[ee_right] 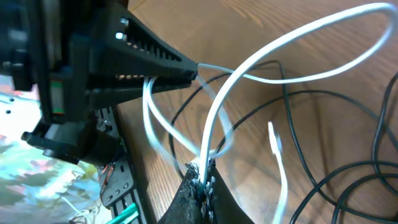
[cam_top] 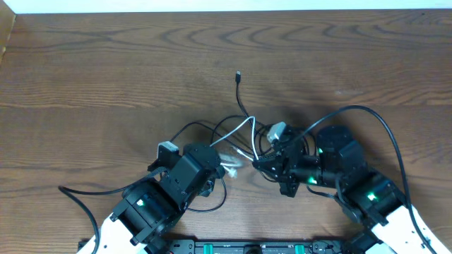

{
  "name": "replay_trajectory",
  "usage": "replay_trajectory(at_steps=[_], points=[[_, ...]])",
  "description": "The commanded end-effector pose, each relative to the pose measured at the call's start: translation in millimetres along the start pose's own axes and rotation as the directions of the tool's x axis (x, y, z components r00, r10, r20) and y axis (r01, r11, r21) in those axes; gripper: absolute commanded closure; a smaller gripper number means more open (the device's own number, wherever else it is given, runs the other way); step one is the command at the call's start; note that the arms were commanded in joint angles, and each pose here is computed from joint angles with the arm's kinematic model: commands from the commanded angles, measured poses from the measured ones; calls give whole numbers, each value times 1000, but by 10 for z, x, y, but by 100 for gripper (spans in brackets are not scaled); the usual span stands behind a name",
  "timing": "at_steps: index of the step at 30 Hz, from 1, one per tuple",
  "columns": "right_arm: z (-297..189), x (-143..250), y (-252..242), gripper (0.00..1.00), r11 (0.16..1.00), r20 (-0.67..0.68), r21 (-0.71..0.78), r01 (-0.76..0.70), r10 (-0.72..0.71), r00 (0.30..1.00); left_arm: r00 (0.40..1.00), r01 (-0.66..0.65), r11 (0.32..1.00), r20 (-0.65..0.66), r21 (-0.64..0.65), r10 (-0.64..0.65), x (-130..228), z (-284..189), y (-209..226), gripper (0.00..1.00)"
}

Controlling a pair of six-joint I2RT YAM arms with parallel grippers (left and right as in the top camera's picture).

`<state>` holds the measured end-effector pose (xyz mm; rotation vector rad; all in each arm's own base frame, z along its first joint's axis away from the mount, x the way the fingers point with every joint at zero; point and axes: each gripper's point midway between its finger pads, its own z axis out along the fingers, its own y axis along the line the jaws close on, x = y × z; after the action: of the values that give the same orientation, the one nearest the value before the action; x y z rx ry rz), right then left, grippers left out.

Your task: Untangle cables

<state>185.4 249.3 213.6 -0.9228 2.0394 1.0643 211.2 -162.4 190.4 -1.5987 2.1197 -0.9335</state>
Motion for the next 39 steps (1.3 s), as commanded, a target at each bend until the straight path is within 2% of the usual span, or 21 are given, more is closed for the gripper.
replay_trajectory(at_steps=[1, 7, 11, 19, 30, 39], points=[[32, -21, 48, 99, 999, -1, -38, 24, -24, 1000, 999, 19, 1000, -35, 7, -18, 63, -48, -50, 93], [43, -49, 93, 94, 995, 12, -68, 77, -77, 997, 999, 27, 1000, -44, 5, -27, 81, -49, -49, 92], [33, -37, 199, 82, 984, 15, -130, 121, -120, 993, 995, 64, 998, -73, -11, -64, 131, -52, -28, 92], [39, -31, 191, 57, 982, 15, -128, 140, -139, 990, 993, 68, 998, -92, -14, -69, 167, -56, -30, 92], [152, 47, 102, 50, 986, -27, -129, 106, -110, 994, 990, 70, 997, -124, -11, -71, 226, -61, -53, 92], [155, 44, 93, 32, 983, -23, -125, 133, -137, 990, 989, 104, 994, -106, -10, -105, 160, -40, -77, 92]])
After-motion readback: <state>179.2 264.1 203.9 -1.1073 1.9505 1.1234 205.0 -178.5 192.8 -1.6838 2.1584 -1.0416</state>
